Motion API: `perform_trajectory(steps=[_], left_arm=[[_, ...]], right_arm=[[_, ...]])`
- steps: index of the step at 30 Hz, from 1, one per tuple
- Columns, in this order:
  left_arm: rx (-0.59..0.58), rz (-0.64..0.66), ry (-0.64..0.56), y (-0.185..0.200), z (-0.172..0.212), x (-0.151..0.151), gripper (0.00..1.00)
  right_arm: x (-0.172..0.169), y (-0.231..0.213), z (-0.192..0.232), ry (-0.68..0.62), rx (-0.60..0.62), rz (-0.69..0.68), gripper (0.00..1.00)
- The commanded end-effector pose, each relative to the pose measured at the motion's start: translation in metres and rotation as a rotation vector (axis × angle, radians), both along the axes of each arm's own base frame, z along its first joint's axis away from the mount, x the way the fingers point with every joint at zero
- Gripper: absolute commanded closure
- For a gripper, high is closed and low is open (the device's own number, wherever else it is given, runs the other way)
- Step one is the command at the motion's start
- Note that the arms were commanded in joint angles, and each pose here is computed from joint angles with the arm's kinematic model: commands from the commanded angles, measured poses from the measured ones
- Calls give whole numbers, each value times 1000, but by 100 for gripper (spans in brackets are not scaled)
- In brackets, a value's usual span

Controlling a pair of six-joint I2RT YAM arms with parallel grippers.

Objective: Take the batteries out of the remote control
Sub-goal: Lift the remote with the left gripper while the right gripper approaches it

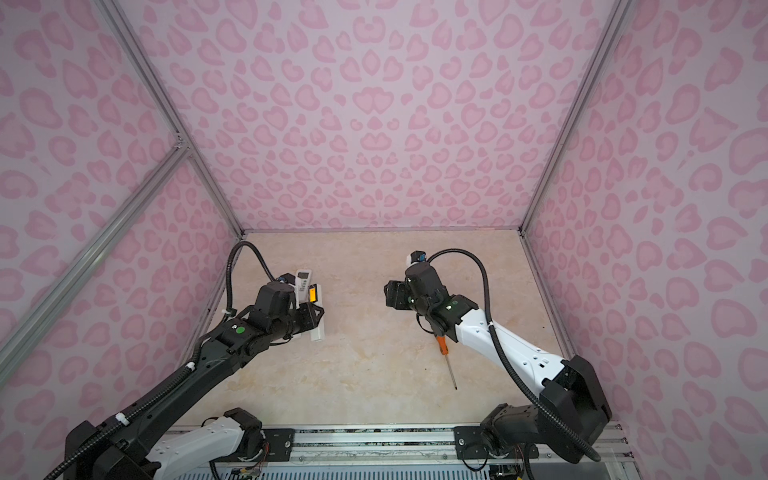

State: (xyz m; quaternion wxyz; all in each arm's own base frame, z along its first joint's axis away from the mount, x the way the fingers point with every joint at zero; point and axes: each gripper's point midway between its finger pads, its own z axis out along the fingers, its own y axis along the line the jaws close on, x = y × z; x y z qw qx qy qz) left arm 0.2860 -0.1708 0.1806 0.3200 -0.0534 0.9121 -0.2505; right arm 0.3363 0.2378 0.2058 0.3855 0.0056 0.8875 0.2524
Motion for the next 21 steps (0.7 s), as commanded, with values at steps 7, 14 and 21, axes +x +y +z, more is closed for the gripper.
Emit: perform_trajectory(steps=[7, 14, 21], left_arm=[[-293, -408, -133, -86, 46, 6, 96], [-281, -454, -209, -91, 44, 12, 96], [-349, -471, -137, -113, 17, 32, 96]], right_arm=[[23, 13, 55, -22, 269, 70, 25], [59, 25, 46, 82, 375, 72, 50], [96, 56, 11, 179, 474, 106, 76]])
